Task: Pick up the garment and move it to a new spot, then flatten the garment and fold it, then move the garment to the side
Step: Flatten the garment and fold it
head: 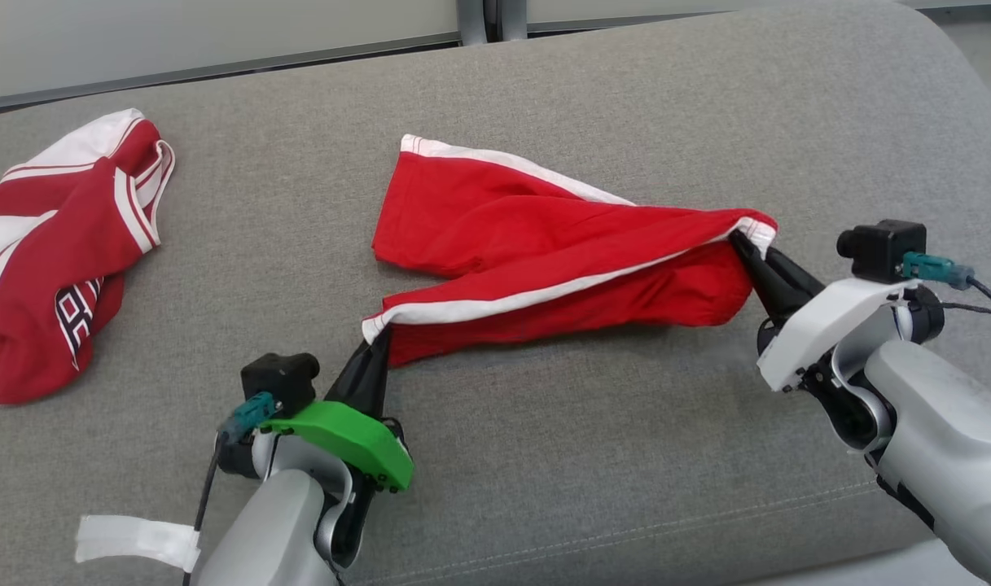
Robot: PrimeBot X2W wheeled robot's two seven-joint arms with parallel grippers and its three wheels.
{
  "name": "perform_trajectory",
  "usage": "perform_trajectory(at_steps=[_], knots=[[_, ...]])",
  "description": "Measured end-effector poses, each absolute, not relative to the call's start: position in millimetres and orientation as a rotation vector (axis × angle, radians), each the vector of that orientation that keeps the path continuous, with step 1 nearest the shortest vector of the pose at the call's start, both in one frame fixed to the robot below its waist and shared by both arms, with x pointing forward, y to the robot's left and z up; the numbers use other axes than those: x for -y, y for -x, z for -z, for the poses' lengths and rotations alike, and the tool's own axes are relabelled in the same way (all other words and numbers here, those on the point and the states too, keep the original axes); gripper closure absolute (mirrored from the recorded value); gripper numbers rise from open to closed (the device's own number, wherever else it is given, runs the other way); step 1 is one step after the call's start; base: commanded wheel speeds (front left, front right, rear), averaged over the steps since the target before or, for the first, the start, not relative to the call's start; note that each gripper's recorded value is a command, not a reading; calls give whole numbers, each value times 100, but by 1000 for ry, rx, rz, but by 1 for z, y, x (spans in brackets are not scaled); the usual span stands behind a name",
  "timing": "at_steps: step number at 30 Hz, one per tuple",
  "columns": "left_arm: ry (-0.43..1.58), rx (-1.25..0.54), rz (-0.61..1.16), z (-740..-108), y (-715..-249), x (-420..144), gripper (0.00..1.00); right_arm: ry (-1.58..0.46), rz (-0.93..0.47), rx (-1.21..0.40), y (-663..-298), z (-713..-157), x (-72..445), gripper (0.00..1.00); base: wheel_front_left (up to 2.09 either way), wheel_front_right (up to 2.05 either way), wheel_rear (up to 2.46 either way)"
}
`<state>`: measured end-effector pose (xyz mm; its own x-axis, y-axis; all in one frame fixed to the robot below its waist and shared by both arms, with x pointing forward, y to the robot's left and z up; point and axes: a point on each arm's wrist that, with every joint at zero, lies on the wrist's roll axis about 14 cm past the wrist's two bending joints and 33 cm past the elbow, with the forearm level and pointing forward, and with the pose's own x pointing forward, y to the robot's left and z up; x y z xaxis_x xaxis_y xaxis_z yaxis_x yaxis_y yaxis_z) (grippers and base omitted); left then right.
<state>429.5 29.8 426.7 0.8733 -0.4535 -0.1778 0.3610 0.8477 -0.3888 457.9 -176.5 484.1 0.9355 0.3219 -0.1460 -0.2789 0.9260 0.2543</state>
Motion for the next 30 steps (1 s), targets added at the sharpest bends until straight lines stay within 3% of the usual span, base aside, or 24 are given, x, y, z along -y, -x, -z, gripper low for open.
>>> perform_trajectory(at_steps=[10,30], knots=[[503,-91,466,-506,-457,-40,100,-146,-380,-57,-468,-552,179,100,0,0,0],[318,287,644,-738,-464,-60,100,31,-465,115,-476,-702,165,100,0,0,0]])
